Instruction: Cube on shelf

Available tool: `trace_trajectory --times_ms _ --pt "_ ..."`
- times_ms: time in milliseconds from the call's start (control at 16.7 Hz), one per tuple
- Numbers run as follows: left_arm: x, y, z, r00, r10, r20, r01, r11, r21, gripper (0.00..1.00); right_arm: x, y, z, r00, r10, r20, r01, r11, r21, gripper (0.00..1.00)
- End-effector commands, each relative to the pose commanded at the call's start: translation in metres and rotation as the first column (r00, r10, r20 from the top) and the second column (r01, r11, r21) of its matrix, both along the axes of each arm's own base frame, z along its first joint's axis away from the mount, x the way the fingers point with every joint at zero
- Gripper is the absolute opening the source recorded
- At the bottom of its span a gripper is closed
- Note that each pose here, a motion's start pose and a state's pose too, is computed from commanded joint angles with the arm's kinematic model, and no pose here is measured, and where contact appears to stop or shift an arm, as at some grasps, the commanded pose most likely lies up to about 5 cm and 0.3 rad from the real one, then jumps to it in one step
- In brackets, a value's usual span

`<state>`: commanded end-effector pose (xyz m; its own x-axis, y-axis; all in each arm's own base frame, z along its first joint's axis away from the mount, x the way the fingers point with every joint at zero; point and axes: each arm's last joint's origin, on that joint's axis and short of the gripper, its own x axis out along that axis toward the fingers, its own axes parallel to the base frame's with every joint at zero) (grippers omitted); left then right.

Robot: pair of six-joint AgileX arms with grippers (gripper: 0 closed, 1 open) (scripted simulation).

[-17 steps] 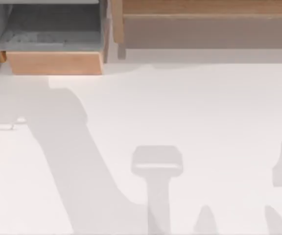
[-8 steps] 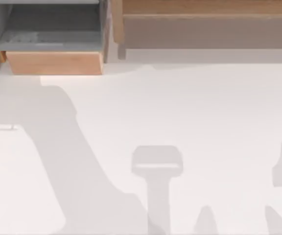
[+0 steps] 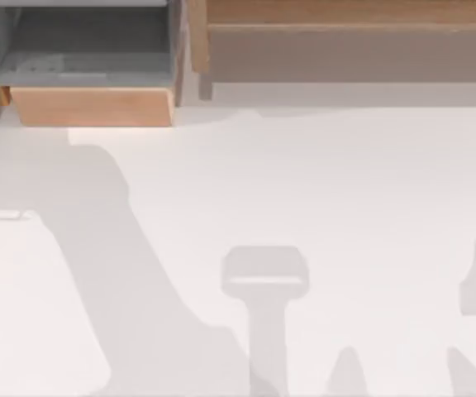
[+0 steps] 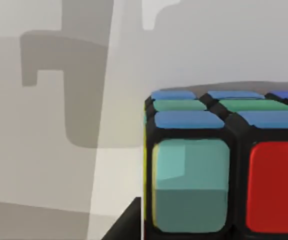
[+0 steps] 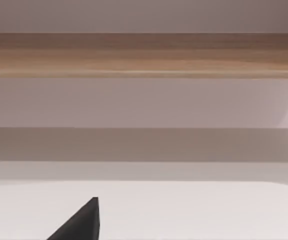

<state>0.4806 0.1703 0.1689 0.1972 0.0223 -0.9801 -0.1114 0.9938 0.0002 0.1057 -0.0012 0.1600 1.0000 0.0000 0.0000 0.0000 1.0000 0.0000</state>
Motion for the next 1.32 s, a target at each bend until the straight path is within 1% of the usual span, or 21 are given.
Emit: trace_trajectory --times_ms 120,180,720,840,1080,1320 --pt "0.000 0.000 0.000 1.000 0.000 0.000 0.000 1.000 0.000 0.02 0.000 0.000 0.000 1.000 0.000 0.000 0.000 1.000 0.000 1.00" --pt "0.000 0.000 0.000 1.000 0.000 0.000 0.000 1.000 0.000 0.00 0.000 0.000 0.000 1.000 0.000 0.000 0.000 1.000 0.000 1.00" --pt "-0.001 0.001 0.001 1.000 0.002 0.000 -0.002 1.000 0.000 0.00 0.000 0.000 0.000 1.000 0.000 0.000 0.000 1.000 0.000 1.00" --pt "-0.002 0.003 0.006 1.000 0.019 -0.008 -0.019 1.000 0.000 0.00 0.000 0.000 0.000 1.000 0.000 0.000 0.000 1.000 0.000 1.00" --pt "-0.002 -0.001 0.028 0.999 0.035 -0.002 -0.034 0.999 0.023 0.00 0.000 0.000 0.000 1.000 0.000 0.000 0.000 1.000 0.000 1.00" --pt "0.000 0.000 0.030 1.000 0.010 0.000 -0.010 1.000 0.014 0.00 0.000 0.000 0.000 1.000 0.000 0.000 0.000 1.000 0.000 1.00"
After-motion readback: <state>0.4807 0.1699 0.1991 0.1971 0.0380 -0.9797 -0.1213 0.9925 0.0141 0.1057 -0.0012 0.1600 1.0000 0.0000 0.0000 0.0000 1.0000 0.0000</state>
